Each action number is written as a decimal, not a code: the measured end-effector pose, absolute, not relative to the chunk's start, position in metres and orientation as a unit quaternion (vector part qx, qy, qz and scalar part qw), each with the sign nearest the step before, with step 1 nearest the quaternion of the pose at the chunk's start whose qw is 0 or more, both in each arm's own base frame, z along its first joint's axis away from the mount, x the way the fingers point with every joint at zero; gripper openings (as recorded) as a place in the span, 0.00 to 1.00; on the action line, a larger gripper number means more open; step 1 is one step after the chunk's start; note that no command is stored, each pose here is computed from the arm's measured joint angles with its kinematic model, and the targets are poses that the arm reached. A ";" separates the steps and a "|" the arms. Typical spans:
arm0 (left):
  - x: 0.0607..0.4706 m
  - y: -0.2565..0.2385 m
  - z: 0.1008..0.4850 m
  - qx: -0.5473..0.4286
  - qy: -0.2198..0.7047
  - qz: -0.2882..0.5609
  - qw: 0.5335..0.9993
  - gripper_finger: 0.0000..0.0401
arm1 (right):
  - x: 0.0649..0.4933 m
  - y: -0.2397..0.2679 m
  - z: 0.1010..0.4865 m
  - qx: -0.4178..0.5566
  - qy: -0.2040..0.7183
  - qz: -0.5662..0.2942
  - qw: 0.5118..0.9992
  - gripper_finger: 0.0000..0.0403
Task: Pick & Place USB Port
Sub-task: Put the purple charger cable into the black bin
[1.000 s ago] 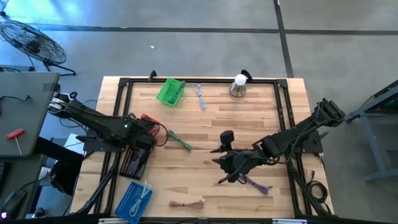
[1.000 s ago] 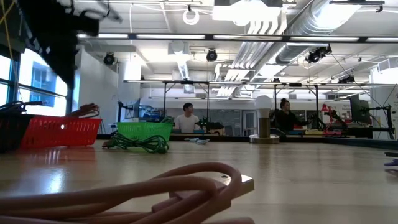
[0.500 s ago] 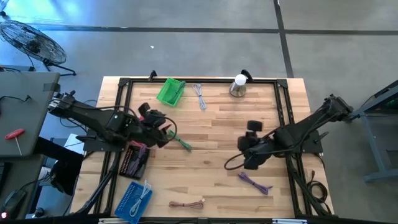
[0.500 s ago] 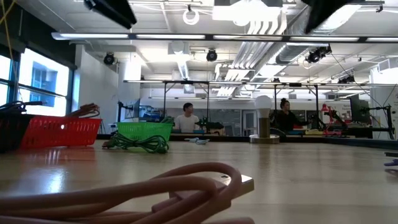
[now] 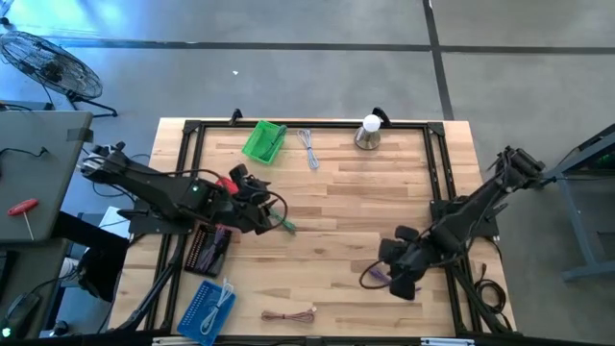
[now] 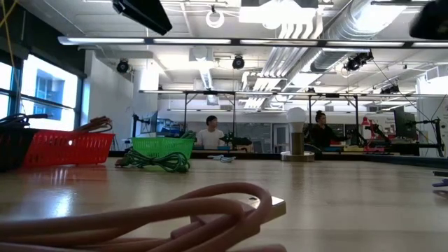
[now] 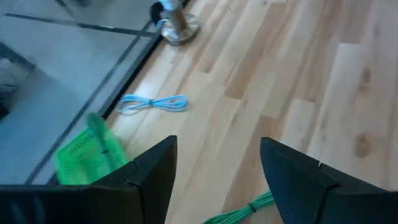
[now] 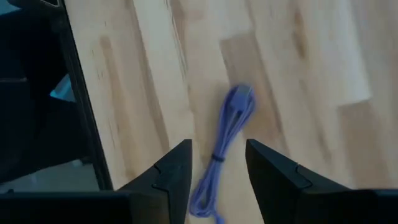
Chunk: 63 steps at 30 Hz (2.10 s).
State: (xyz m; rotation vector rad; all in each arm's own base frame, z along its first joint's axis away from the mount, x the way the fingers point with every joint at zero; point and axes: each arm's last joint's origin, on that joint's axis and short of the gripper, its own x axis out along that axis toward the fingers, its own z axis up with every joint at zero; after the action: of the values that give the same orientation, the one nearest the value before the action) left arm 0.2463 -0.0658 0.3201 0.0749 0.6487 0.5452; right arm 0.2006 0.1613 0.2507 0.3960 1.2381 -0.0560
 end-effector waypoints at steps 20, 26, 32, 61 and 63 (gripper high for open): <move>0.282 -0.084 0.299 -0.039 0.323 0.173 0.929 0.56 | 0.191 0.178 0.173 0.211 0.588 -0.044 0.780 0.35; 0.284 -0.085 0.300 -0.049 0.315 0.164 0.934 0.56 | 0.197 0.186 0.154 0.171 0.625 -0.070 0.758 0.35; 0.286 -0.086 0.302 -0.058 0.307 0.154 0.937 0.56 | 0.199 0.189 0.139 0.163 0.645 -0.090 0.741 0.35; 0.287 -0.086 0.299 -0.042 0.315 0.151 0.936 0.56 | 0.206 0.192 0.127 0.121 0.630 -0.112 0.759 0.05; 0.287 -0.086 0.300 -0.023 0.308 0.160 0.938 0.56 | 0.208 0.192 0.131 0.090 0.624 -0.111 0.768 0.02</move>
State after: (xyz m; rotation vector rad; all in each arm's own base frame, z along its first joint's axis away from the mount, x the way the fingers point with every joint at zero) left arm 0.2874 -0.0859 0.3004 -0.0468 0.6284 0.3271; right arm 0.2081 0.1920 0.1312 0.1942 1.3543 -0.2410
